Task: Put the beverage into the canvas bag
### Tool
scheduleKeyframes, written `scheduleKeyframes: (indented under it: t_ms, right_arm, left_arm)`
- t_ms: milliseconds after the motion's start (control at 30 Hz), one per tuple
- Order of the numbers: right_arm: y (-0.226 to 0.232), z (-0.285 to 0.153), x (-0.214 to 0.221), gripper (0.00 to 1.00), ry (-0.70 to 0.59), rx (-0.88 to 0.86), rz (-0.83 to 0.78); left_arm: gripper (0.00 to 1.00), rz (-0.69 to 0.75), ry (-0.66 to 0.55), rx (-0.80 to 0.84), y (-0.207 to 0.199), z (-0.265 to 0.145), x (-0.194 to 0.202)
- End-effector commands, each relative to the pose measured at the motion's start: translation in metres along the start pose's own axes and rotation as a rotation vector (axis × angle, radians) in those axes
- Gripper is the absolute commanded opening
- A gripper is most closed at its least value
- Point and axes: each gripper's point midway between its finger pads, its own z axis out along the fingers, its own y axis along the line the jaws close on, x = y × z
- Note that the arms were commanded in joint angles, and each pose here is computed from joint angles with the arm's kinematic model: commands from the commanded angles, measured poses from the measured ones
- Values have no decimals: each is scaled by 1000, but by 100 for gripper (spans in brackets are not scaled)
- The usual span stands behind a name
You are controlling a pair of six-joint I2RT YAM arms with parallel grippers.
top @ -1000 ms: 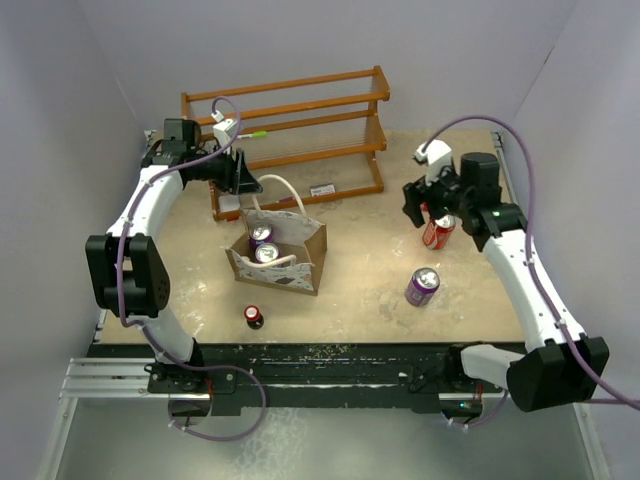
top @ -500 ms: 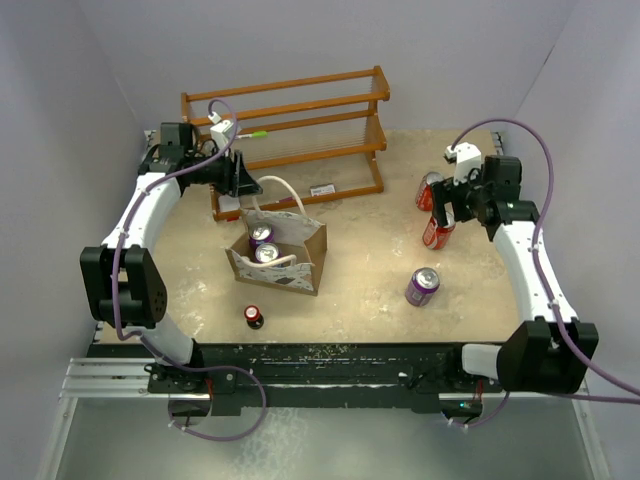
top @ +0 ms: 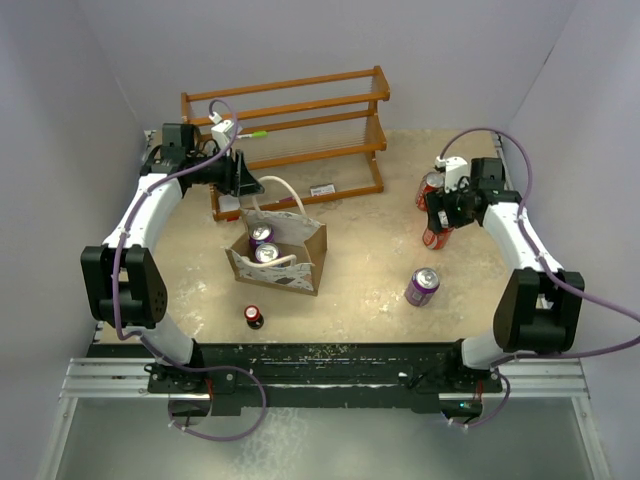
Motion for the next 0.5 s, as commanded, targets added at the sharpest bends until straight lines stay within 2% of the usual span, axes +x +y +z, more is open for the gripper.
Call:
scheduleKeyframes:
  t_ms: [0, 467]
  right_arm:
    - [-4, 3, -5, 91, -9, -20, -27]
    - [-1, 18, -1, 81, 24, -84, -24]
  left_arm:
    - [51, 28, -34, 25, -9, -1, -10]
    - [51, 24, -37, 25, -9, -1, -9]
